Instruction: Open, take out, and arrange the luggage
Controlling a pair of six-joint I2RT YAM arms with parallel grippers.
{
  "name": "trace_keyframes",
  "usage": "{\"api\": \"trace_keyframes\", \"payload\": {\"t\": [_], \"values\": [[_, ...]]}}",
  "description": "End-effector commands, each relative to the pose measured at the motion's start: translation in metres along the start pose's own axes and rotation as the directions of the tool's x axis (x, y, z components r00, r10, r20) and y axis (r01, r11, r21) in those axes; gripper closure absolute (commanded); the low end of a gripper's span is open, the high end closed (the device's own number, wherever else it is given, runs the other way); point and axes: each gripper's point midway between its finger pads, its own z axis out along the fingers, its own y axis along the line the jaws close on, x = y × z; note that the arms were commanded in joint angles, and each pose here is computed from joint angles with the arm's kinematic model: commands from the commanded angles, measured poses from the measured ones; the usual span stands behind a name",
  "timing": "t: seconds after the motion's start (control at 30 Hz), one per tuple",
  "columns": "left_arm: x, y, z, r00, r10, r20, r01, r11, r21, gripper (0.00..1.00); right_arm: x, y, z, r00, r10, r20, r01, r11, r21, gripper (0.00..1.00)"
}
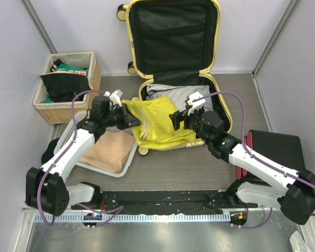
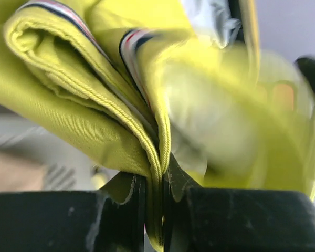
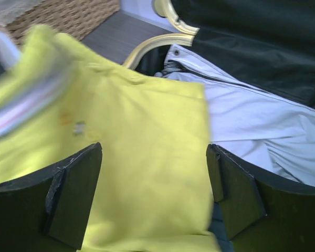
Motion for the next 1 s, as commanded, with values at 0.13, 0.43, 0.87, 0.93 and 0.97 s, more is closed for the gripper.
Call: {"api": "trace_keyframes", "payload": {"t": [0.13,0.43,0.87,0.93,0.97], "values": [[0.045,0.048,-0.079,0.984,0.026,-0.174,-0.044,0.994,-0.099,1.0,-0.026,-0.025,0.008,0.995,0.019,0.093,-0.03,0.993,0.116,0.11],[0.048,0.053,-0.1,0.965,0.003,-0.263,-0.028,0.995,-0.092,1.0,-0.015,-0.028,0.014,0.998,0.041,0.057,-0.049,0.988,0.147,0.11],[0.047,0.062,-0.112,0.974,-0.012,-0.226,-0.027,0.985,-0.17,1.0,0.044,0.045,0.023,0.938,0.303,-0.168,-0.328,0.933,-0.148,0.19],[0.046,0.063,-0.112,0.974,-0.015,-0.224,-0.025,0.985,-0.173,1.0,0.057,0.055,0.022,0.915,0.341,-0.215,-0.379,0.91,-0.169,0.2],[0.046,0.063,-0.112,0.974,-0.015,-0.225,-0.026,0.984,-0.175,1.0,0.06,0.058,0.021,0.908,0.351,-0.227,-0.394,0.901,-0.18,0.22]]}}
